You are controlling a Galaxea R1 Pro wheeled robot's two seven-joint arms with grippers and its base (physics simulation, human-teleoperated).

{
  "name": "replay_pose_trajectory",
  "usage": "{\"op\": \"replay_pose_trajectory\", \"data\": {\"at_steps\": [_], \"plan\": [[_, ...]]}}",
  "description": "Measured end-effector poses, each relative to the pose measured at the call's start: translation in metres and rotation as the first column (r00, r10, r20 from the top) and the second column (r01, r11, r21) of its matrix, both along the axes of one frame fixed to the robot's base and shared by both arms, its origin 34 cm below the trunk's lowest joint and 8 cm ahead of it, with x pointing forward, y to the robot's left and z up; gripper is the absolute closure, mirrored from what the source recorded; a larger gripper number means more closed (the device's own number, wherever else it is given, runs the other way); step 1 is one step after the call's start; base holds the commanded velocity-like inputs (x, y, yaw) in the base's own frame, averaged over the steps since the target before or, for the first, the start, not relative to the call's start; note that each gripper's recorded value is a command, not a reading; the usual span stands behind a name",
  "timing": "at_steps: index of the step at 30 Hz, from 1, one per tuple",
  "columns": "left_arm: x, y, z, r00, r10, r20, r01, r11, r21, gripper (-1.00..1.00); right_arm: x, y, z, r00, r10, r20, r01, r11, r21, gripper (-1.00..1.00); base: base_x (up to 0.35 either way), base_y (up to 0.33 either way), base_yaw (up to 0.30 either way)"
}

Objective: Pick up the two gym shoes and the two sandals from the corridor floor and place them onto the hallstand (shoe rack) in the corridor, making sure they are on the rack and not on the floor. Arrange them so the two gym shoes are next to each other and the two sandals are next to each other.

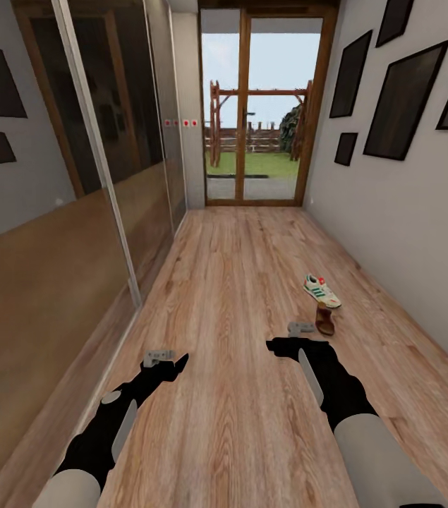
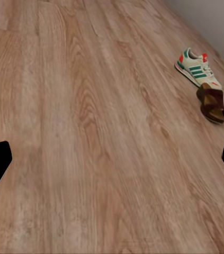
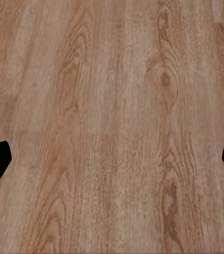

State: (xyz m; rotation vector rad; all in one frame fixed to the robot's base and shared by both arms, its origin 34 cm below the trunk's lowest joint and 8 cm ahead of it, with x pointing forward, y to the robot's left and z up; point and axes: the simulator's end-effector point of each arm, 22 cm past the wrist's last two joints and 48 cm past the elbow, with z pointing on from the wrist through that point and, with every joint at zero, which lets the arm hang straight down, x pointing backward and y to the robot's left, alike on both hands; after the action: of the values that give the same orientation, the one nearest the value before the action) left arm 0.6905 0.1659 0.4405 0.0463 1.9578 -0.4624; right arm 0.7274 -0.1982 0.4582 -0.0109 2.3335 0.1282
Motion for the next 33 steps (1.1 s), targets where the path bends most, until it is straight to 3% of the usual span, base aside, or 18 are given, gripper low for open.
{"op": "replay_pose_trajectory", "data": {"at_steps": [33], "plan": [[-0.0008, -0.0002, -0.0019, 1.0, -0.001, -0.004, 0.001, 1.0, 0.001, -1.0, 0.0, 0.0006, 0.0001, 1.0, 0.0, 0.0, 0.0, 1.0, 0.004, -1.0, 0.348, 0.0, 0.0]]}}
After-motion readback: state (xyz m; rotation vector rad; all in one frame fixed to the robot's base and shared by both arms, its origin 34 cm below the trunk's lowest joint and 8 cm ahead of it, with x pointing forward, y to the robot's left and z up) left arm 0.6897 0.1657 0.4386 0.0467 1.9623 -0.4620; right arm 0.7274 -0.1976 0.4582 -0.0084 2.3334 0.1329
